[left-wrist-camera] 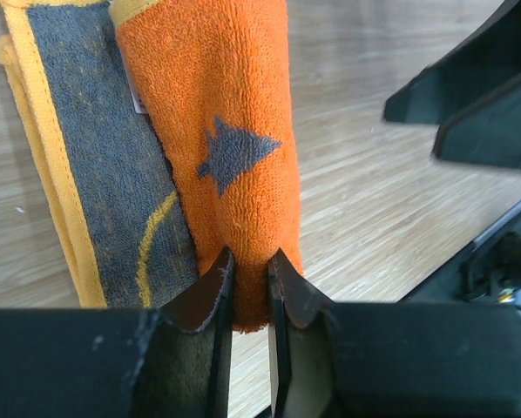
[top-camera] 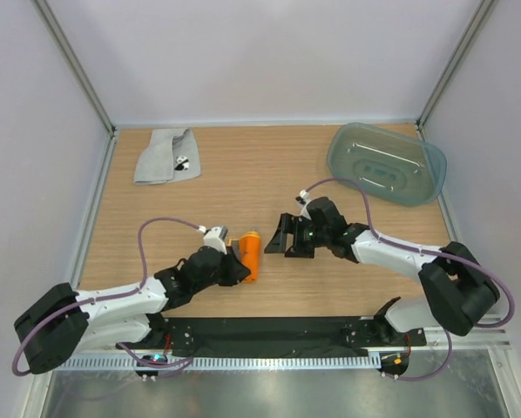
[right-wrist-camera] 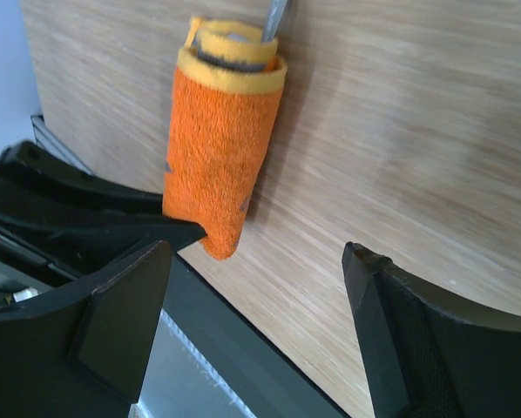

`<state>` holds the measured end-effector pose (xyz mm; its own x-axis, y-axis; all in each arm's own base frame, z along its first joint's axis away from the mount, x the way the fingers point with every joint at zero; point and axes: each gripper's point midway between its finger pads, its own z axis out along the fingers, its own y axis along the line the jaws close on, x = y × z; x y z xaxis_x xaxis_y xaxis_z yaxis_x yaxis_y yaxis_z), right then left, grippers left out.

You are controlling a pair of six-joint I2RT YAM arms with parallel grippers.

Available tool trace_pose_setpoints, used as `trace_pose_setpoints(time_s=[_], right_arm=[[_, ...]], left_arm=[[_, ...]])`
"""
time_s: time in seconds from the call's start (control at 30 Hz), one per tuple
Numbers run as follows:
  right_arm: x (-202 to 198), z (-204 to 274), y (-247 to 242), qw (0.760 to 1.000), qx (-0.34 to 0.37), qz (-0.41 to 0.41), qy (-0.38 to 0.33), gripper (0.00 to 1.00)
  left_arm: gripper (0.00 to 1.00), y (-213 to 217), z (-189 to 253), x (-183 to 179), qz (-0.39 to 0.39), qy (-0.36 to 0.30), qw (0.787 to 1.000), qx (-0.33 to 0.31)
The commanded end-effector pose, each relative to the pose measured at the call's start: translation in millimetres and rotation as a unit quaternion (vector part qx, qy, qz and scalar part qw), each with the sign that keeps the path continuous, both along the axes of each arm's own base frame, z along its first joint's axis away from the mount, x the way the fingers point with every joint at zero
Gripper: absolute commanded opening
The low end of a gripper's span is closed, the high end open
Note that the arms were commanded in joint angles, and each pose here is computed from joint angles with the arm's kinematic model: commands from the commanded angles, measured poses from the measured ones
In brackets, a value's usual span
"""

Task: Roll the towels
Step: Roll the towel

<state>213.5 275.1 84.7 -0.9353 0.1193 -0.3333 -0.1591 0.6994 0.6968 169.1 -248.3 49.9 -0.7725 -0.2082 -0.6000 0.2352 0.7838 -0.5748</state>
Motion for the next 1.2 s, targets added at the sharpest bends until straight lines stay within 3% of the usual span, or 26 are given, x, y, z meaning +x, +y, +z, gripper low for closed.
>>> trace_pose_setpoints(time_s=[0.0,0.43,0.57,0.77,0.93,1.03,1.07,1.17], right_arm=[[9.8,23.6,36.5,0.996,0.080,0.015,-0.045,0.86],[20.5,-15.1,84.3,0.996,0.085,0.023,-0.010,0.79],[21.7,-22.1,91.2,0.996,0.085,0.026,-0.003,0.67],[16.4,-17.8,101.1,0.994,0.106,0.036,0.002,0.33],[20.2,-19.1,92.7,0.998,0.061,0.025,-0.002,0.19],[25.2,-22.9,76.1,1.000,-0.010,0.010,-0.013,0.16],[24.6,-23.1,73.8,0.999,-0.026,0.011,-0.015,0.16],[22.7,-27.0,63.5,0.997,-0.079,0.009,-0.009,0.14]], left_arm=[[0.00,-11.7,28.9,5.5,-0.009,-0.001,0.996,-0.093],[0.00,1.4,7.5,3.2,0.017,0.049,0.991,-0.126],[0.00,4.9,6.1,4.7,0.024,0.052,0.990,-0.130],[0.00,7.4,3.7,5.2,0.027,0.055,0.990,-0.129],[0.01,11.1,-2.3,7.2,0.019,0.061,0.995,-0.073],[0.13,14.3,2.8,11.6,0.015,0.047,0.998,-0.046],[0.24,17.0,2.9,13.0,0.012,0.040,0.999,-0.031],[0.41,19.7,13.6,18.8,0.008,0.025,1.000,-0.006]])
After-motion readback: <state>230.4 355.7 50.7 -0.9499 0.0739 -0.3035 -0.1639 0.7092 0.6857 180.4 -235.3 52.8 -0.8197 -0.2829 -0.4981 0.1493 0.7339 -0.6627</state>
